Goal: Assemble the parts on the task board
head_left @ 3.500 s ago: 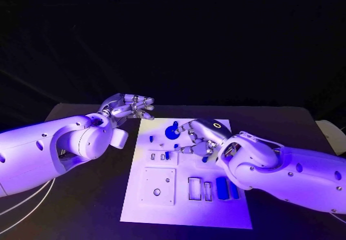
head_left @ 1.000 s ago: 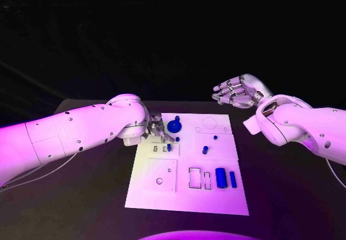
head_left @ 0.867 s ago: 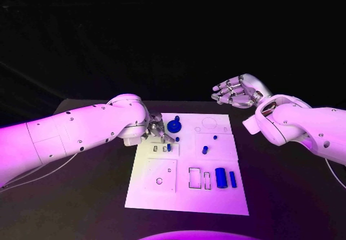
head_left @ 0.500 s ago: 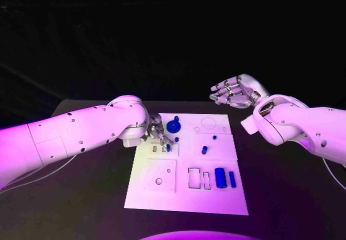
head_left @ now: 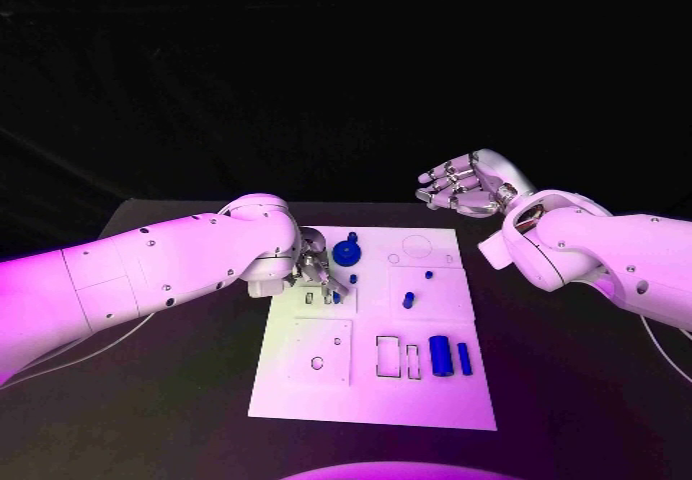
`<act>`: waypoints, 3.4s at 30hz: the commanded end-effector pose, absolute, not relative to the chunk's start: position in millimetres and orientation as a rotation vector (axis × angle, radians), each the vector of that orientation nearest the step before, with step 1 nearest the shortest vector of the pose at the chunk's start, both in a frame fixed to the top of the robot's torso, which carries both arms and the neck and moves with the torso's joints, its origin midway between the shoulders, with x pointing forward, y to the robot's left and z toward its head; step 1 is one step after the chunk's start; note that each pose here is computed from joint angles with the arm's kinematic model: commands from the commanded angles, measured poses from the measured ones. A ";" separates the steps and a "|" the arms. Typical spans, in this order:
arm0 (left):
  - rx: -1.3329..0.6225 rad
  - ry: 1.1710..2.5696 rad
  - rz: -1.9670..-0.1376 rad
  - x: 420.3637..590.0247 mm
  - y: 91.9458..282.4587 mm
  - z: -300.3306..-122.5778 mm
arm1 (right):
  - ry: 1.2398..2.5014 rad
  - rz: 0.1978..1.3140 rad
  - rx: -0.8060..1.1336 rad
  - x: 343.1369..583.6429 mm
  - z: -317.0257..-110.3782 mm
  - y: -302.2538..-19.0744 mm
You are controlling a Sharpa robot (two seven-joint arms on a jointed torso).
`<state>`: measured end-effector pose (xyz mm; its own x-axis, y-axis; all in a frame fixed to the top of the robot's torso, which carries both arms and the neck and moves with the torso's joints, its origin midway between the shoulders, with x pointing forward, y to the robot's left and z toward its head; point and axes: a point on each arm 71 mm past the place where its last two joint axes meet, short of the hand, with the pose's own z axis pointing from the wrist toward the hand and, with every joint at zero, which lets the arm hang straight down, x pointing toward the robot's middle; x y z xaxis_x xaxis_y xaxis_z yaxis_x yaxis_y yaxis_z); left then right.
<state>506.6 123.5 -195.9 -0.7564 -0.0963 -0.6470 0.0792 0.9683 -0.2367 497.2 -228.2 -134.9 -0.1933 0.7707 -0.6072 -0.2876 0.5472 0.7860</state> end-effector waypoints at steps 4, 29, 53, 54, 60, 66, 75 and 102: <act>-0.001 2.428 -0.328 505.0 121.2 -197.5 | 1.474 1.020 0.428 497.1 -135.3 -226.6; -0.023 2.433 -0.351 505.3 118.2 -197.8 | 1.488 1.013 0.386 497.2 -138.4 -222.2; -0.144 2.439 -0.421 501.7 129.9 -196.7 | 1.499 1.006 0.382 497.3 -142.5 -222.3; -0.157 2.431 -0.425 501.4 131.4 -196.2 | 1.500 1.006 0.382 497.3 -142.7 -222.4; -0.230 2.369 -0.447 499.8 140.4 -193.3 | 1.501 1.004 0.383 497.2 -144.2 -223.1; -0.256 2.330 -0.457 495.3 143.1 -195.1 | 1.502 1.003 0.385 496.9 -145.5 -224.0; -0.237 2.307 -0.445 492.3 141.5 -199.7 | 1.504 1.003 0.386 496.7 -147.2 -224.1; -0.087 2.315 -0.357 488.5 136.8 -208.9 | 1.509 1.003 0.387 496.4 -149.5 -224.5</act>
<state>490.1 137.2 -206.5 -0.6866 -0.2197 -0.6930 0.0164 0.9483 -0.3168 496.9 -225.8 -149.3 -0.2126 0.7467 -0.6302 -0.2873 0.5687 0.7707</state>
